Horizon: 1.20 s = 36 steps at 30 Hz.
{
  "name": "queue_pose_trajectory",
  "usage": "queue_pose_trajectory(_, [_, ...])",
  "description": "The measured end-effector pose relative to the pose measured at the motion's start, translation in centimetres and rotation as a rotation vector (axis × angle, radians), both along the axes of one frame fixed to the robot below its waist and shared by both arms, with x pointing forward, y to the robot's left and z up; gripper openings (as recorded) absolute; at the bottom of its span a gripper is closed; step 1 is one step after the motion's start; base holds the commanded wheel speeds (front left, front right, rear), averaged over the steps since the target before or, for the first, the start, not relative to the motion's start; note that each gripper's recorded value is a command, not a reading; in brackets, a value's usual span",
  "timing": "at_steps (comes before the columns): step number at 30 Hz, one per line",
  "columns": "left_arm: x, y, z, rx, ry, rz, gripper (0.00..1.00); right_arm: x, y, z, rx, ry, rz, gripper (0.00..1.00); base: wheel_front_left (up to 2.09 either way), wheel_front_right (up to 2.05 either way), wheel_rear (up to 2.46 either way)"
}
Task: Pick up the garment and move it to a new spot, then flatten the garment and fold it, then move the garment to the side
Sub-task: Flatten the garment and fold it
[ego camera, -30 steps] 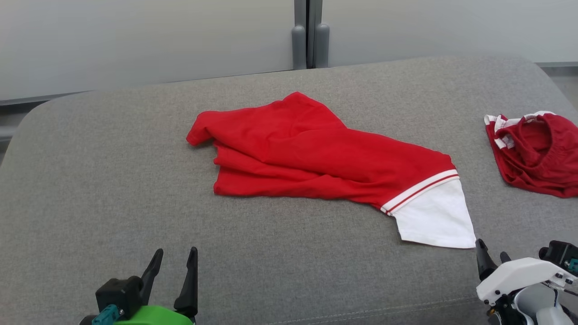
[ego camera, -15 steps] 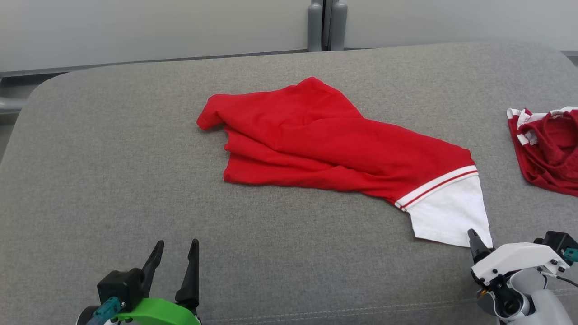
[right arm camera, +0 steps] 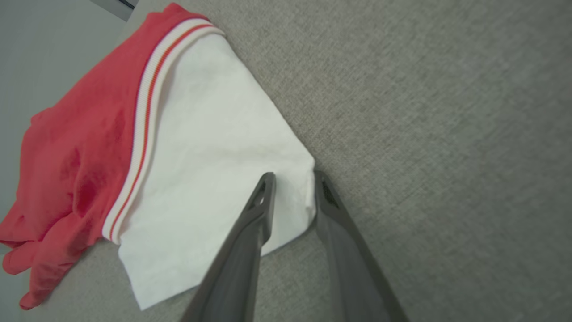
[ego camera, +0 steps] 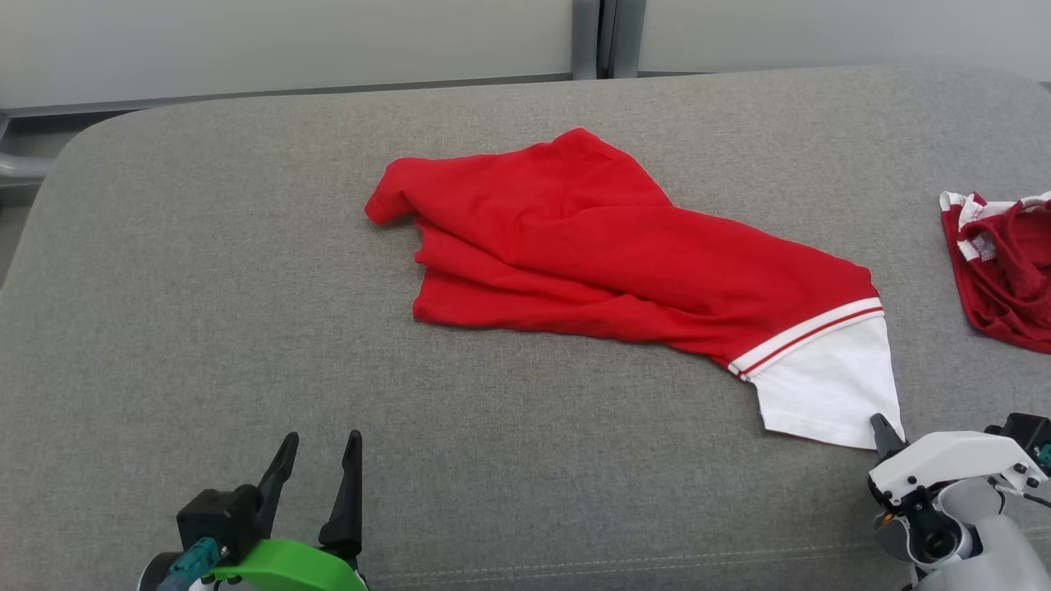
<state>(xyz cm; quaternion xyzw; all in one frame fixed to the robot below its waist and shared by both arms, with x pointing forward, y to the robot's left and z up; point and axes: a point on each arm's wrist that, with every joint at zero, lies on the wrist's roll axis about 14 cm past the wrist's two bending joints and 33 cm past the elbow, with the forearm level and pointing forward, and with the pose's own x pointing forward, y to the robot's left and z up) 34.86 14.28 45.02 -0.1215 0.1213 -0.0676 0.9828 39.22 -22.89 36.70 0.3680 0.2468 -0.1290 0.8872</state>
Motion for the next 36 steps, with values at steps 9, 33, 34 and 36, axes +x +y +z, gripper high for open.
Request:
queue_pose_trajectory(9, [0.3,-0.4,-0.5,-0.002,0.009,-0.012,1.00,-0.1,0.0,-0.4,0.000,0.004,0.002,0.35,0.00,0.00,0.00])
queue_pose_trajectory(33, [1.3,-4.3,0.0,-0.108,0.050,-0.104,1.00,0.3,-1.2,4.6,0.069,-0.181,-0.013,0.00,0.00,0.00,0.00])
queue_pose_trajectory(34, [1.7,-4.6,-0.1,-0.106,0.065,-0.116,1.00,0.3,-1.3,4.8,0.064,-0.185,-0.010,0.00,0.00,0.00,0.00])
queue_pose_trajectory(36, [2.7,-5.2,-0.2,-0.096,0.098,-0.139,1.00,0.4,-1.4,5.2,0.059,-0.196,-0.003,0.00,0.00,0.00,0.00])
